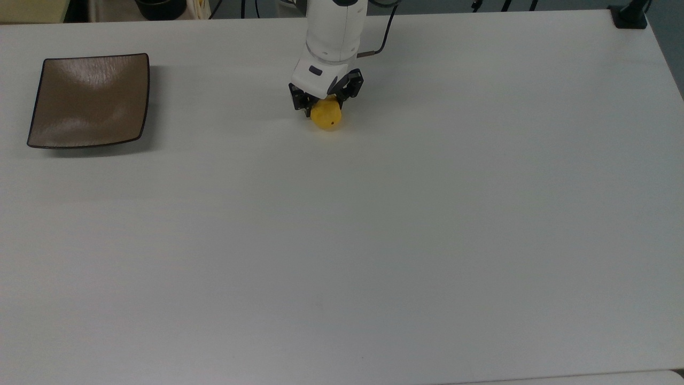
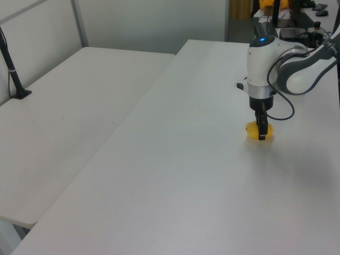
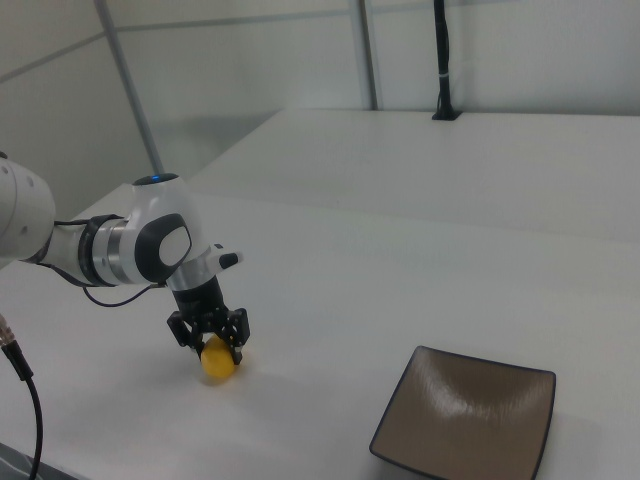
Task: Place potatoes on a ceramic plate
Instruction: 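Close the gripper around the yellow potato, then lift the potato and carry it over the brown square plate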
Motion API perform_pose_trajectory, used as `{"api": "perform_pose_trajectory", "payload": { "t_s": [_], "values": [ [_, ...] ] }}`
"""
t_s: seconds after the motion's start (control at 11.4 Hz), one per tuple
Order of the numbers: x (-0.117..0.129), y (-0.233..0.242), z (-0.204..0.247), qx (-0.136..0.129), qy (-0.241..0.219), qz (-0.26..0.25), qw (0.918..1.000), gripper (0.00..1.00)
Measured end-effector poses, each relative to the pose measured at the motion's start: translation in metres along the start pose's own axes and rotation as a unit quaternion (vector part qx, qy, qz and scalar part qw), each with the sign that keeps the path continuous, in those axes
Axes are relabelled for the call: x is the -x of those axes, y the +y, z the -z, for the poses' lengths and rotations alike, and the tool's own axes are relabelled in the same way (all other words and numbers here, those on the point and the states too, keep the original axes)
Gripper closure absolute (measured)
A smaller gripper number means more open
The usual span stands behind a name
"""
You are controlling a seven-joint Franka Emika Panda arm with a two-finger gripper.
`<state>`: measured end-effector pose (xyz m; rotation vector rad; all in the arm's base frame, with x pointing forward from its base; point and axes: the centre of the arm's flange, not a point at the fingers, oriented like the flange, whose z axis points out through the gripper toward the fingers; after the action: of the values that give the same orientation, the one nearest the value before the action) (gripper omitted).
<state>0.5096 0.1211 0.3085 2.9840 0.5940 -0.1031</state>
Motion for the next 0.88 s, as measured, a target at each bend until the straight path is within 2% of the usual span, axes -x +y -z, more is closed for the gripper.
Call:
{"api": "perform_pose_trajectory", "payload": {
  "t_s": [0.44, 0.88],
  "values": [
    [0.001, 0.015, 0.016, 0.002, 0.010, -0.015, 0.9998, 0.35],
    [0.008, 0.076, 0.116, 0.004, 0.007, -0.048, 0.9988, 0.35]
  ]
}}
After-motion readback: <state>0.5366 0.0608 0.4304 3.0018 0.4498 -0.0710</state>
